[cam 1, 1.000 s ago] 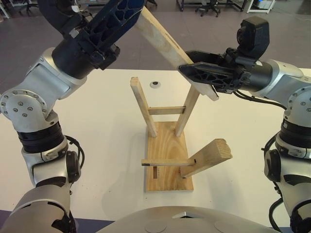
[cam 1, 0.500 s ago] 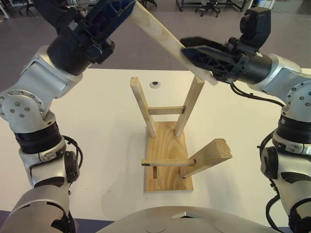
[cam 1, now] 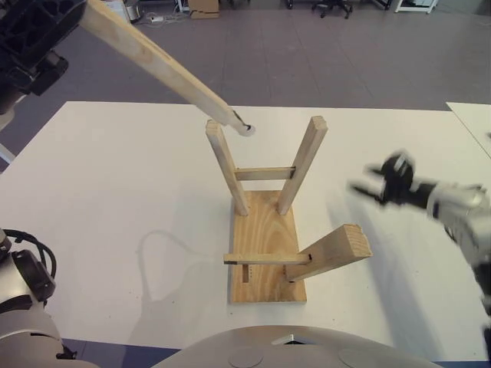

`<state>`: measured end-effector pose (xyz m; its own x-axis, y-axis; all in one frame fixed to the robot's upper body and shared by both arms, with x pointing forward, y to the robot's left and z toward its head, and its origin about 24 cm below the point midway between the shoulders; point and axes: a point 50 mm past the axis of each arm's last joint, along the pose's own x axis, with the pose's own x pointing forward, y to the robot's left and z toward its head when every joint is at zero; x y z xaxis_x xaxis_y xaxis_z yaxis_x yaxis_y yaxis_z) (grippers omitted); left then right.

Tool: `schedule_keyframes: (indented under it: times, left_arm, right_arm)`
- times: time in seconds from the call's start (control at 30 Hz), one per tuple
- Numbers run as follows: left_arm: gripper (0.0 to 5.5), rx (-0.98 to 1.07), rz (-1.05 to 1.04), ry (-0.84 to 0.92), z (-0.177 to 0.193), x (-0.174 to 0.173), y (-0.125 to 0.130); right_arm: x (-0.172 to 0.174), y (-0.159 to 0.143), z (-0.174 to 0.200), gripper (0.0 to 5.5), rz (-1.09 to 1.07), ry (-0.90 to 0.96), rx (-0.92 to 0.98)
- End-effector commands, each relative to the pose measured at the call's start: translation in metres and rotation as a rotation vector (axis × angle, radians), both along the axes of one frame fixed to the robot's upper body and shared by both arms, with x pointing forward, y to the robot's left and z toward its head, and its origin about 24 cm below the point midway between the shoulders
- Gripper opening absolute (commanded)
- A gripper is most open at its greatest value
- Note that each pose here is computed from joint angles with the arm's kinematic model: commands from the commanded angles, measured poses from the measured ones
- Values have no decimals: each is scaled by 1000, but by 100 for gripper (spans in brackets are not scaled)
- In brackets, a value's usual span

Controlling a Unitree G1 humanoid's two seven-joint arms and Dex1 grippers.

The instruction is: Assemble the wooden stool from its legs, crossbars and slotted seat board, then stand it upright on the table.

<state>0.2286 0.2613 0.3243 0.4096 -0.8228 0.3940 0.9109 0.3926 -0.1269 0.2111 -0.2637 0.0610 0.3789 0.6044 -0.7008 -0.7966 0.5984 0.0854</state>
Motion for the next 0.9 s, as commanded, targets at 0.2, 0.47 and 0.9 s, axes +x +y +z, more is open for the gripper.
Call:
schedule_keyframes:
  times: [0.2, 0.47, 0.9]
  left_arm:
    - [205, 62, 44, 16, 0, -13, 16]
    - [205, 67, 28, 18, 2, -5, 19]
    - [205, 410, 77, 187, -57, -1, 23]
  right_arm:
    - [-74, 53, 42, 355, 591, 262, 128]
    - [-85, 90, -13, 355, 445, -102, -5]
    - [-64, 105, -57, 355, -51, -218, 24]
